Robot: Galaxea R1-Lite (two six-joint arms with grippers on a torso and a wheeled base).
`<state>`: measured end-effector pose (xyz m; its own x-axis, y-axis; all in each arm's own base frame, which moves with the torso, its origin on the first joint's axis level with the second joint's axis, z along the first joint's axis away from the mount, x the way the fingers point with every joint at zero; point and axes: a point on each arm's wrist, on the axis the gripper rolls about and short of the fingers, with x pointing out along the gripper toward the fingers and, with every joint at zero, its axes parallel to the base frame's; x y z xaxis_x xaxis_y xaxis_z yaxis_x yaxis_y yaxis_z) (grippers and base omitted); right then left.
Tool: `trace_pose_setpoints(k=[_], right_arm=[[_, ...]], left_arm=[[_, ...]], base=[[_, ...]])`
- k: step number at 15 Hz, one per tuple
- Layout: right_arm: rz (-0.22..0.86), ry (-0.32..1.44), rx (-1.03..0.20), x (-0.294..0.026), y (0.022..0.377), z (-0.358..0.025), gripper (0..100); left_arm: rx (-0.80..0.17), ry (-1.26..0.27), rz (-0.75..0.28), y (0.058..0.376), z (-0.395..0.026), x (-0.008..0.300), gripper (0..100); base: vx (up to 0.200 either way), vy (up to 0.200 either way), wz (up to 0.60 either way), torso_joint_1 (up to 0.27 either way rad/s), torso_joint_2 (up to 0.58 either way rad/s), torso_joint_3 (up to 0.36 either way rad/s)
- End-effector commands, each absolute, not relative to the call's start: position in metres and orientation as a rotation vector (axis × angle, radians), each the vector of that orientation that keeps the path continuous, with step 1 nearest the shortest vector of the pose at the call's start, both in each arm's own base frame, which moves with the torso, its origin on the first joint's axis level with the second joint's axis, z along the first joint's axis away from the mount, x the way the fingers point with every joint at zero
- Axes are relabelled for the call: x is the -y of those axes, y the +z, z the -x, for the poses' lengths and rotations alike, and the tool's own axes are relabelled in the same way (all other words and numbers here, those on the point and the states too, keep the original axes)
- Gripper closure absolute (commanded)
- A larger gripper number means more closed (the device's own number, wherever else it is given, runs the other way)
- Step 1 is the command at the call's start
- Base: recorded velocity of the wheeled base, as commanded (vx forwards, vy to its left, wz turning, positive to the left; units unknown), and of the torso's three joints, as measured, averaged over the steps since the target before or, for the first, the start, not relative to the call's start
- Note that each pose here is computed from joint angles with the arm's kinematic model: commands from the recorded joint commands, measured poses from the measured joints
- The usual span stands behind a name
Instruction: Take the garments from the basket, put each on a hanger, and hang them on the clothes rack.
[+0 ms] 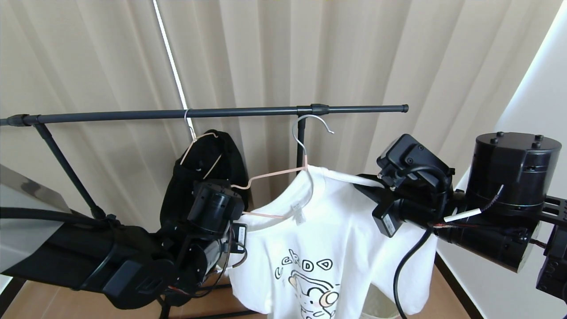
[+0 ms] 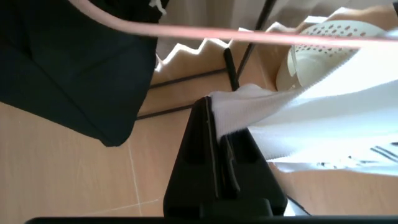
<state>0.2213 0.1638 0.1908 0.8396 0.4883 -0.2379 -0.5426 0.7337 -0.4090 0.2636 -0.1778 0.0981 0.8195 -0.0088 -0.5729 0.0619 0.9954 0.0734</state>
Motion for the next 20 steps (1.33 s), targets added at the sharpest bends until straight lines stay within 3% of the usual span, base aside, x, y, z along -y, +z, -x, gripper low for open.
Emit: trace_pose_setpoints(k=[1, 13, 20], right_arm=[[0.486, 0.564, -0.117, -0.163, 0.191, -0.222, 100], [0.494, 0.515, -0.145, -0.151, 0.187, -0.231, 100], [0.5, 0.514, -0.16, -0.153, 0.182, -0.235, 100]], left_arm=[[-0.583, -0.013, -0.067, 0.106, -0.274, 0.172, 100], [-0.487, 0.086, -0.036, 0.132, -0.319, 0.143, 100], [-0.418, 0.018, -0.076, 0.156, -0.314, 0.159, 100]], base=[[0.0, 0.0, 0.0, 0.0, 0.0, 0.0], [0.0, 0.0, 0.0, 0.0, 0.0, 0.0], [0.0, 0.0, 0.0, 0.0, 0.0, 0.0]])
